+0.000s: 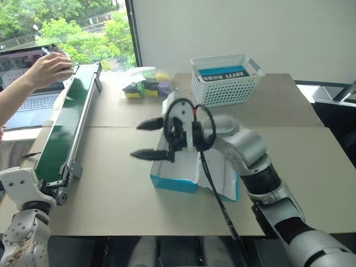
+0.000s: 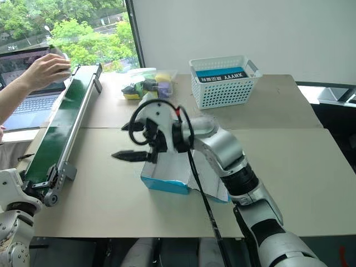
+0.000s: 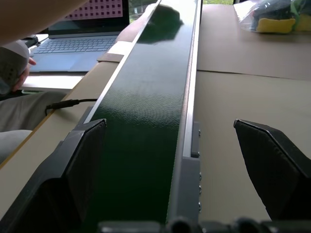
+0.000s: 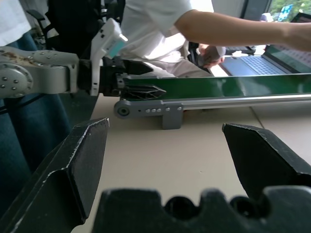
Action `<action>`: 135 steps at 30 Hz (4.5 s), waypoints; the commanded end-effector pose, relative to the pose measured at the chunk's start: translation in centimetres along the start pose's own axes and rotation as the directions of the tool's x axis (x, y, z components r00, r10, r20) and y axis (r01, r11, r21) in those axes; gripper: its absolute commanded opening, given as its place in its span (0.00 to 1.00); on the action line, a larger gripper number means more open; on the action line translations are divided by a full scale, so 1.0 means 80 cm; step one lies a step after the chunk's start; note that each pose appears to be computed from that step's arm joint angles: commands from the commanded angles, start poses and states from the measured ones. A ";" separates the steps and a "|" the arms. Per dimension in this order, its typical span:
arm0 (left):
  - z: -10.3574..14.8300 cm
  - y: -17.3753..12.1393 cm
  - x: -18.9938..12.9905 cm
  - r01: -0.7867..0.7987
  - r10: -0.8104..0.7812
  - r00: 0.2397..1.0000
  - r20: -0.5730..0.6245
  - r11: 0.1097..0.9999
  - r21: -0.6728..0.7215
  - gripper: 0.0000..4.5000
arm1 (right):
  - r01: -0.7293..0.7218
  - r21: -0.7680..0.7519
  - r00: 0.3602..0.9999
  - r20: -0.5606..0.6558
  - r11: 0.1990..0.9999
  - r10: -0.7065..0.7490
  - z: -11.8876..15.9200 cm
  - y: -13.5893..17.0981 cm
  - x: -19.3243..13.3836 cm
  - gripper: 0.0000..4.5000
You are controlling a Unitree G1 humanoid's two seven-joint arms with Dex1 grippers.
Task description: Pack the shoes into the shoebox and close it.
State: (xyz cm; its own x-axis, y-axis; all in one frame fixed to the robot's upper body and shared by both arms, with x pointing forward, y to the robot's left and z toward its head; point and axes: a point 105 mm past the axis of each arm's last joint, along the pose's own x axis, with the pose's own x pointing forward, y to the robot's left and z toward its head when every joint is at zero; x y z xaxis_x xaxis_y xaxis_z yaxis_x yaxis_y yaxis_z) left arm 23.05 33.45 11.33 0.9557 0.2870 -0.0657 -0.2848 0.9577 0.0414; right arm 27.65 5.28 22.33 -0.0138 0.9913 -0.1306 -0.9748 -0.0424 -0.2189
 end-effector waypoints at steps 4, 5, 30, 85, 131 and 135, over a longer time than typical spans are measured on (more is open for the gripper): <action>0.015 0.008 -0.013 0.001 -0.001 1.000 0.014 1.000 0.000 1.00 | 0.128 -0.008 0.992 0.005 0.992 -0.128 0.001 -0.008 0.024 0.99; 0.015 0.007 -0.013 0.003 -0.002 1.000 0.015 1.000 -0.021 1.00 | 0.145 0.027 0.989 0.021 0.989 -0.146 0.003 -0.010 0.026 0.99; -0.005 0.012 -0.007 -0.038 0.029 0.996 -0.087 0.994 -0.105 1.00 | 0.169 0.059 0.986 -0.012 0.984 -0.169 -0.005 -0.009 0.026 0.99; -0.014 0.031 0.013 -0.132 0.125 0.986 -0.107 0.989 -0.068 0.56 | 0.269 0.090 0.962 0.019 0.959 -0.272 0.002 -0.030 0.013 1.00; 0.099 -0.211 0.008 0.439 -0.445 0.846 0.293 0.894 0.092 0.56 | 0.088 0.925 0.875 0.107 0.370 -0.473 0.003 -0.122 -0.012 1.00; 0.096 -0.202 0.007 0.425 -0.436 0.854 0.285 0.899 0.104 0.56 | 0.098 0.923 0.874 0.099 0.372 -0.477 0.001 -0.124 -0.014 1.00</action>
State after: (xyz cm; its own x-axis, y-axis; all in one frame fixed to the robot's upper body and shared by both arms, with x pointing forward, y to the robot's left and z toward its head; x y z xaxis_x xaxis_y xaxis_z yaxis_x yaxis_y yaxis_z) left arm 29.42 18.23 16.23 0.9786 -0.1607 0.1283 0.1508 0.9851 0.0830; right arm 37.86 3.44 22.56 0.4640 0.8858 0.0136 -0.5170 0.2582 0.8161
